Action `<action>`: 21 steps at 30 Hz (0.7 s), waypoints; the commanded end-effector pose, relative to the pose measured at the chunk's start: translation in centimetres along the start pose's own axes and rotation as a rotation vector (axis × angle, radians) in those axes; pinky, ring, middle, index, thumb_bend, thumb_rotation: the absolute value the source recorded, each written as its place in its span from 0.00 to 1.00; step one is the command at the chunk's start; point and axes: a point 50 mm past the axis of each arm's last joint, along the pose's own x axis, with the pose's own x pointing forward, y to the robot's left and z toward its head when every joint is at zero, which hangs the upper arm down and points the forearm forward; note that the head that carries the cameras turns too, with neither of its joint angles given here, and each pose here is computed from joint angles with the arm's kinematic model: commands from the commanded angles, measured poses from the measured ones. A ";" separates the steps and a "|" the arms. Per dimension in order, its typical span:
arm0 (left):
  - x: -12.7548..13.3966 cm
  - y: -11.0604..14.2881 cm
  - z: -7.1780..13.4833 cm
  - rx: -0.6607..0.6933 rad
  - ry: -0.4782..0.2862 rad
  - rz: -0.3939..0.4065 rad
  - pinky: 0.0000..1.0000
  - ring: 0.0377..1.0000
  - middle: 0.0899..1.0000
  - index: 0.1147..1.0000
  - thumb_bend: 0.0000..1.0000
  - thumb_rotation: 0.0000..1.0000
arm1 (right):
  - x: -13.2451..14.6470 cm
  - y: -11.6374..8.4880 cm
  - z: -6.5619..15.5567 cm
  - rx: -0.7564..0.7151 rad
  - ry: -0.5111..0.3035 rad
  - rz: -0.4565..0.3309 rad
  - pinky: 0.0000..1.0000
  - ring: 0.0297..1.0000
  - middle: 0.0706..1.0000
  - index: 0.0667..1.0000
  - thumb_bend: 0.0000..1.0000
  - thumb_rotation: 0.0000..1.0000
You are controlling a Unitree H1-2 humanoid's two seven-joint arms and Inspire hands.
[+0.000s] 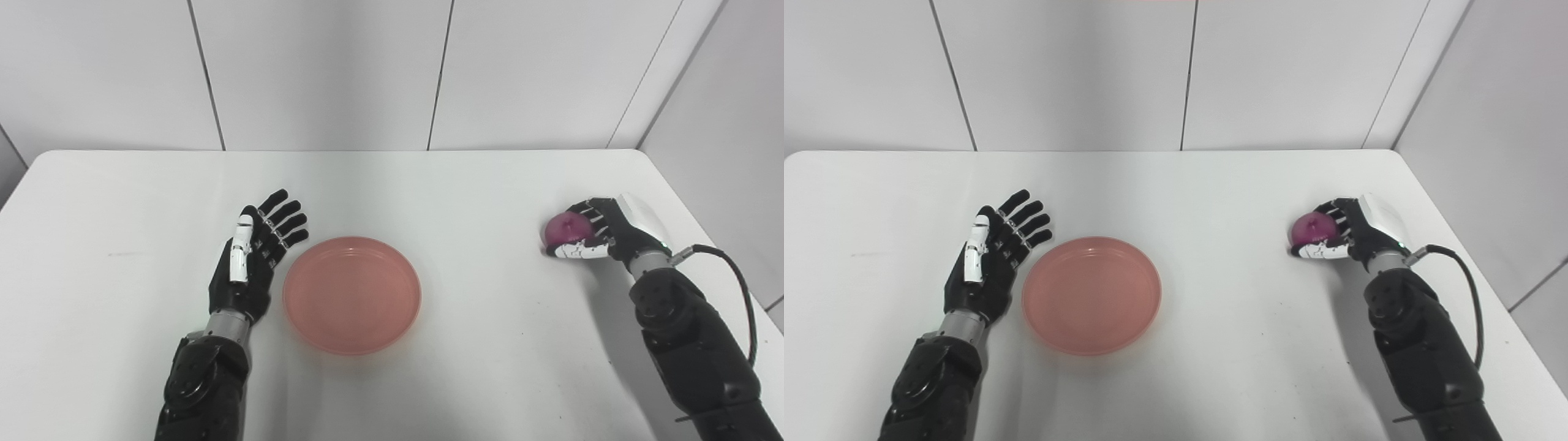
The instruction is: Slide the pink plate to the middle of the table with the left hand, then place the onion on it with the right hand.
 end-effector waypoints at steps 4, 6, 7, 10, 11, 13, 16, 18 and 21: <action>-0.4 0.4 -0.7 -0.013 0.051 0.029 0.74 0.76 0.77 0.75 0.40 1.00 | 0.6 -1.1 1.3 0.016 -0.085 -0.059 0.50 0.53 0.55 0.53 0.90 0.09; -0.4 0.4 -0.7 -0.014 0.052 0.030 0.74 0.76 0.77 0.75 0.40 1.00 | 0.6 -1.1 1.3 0.028 -0.107 -0.080 0.48 0.51 0.53 0.46 0.59 0.13; -0.4 0.4 -0.7 -0.015 0.052 0.030 0.74 0.77 0.77 0.75 0.40 1.00 | 0.6 -1.0 1.3 0.031 -0.117 -0.087 0.48 0.51 0.53 0.45 0.54 0.13; -0.3 0.5 -0.8 -0.009 0.051 0.030 0.74 0.77 0.77 0.75 0.40 1.00 | 0.6 -1.0 1.2 0.046 -0.135 -0.097 0.49 0.51 0.52 0.45 0.53 0.14; -0.3 0.6 -0.8 -0.006 0.050 0.029 0.74 0.77 0.77 0.75 0.40 1.00 | 0.6 -1.0 1.1 0.050 -0.139 -0.100 0.49 0.51 0.52 0.45 0.52 0.14; -0.3 0.6 -0.9 -0.009 0.049 0.028 0.75 0.77 0.77 0.75 0.40 1.00 | 0.6 -1.1 1.1 0.050 -0.131 -0.102 0.49 0.51 0.53 0.45 0.52 0.14; -0.3 0.7 -0.9 -0.004 0.047 0.022 0.74 0.77 0.76 0.74 0.39 1.00 | 0.6 -1.3 1.2 0.046 -0.118 -0.104 0.49 0.52 0.54 0.45 0.52 0.13; -0.2 0.7 -0.9 -0.003 0.046 0.022 0.74 0.76 0.76 0.74 0.40 1.00 | 0.5 -1.4 1.2 0.043 -0.119 -0.110 0.49 0.51 0.54 0.45 0.52 0.13; -0.3 0.6 -0.8 -0.004 0.048 0.023 0.74 0.76 0.76 0.74 0.40 1.00 | 0.2 -1.6 1.3 0.047 -0.137 -0.124 0.48 0.50 0.53 0.45 0.52 0.13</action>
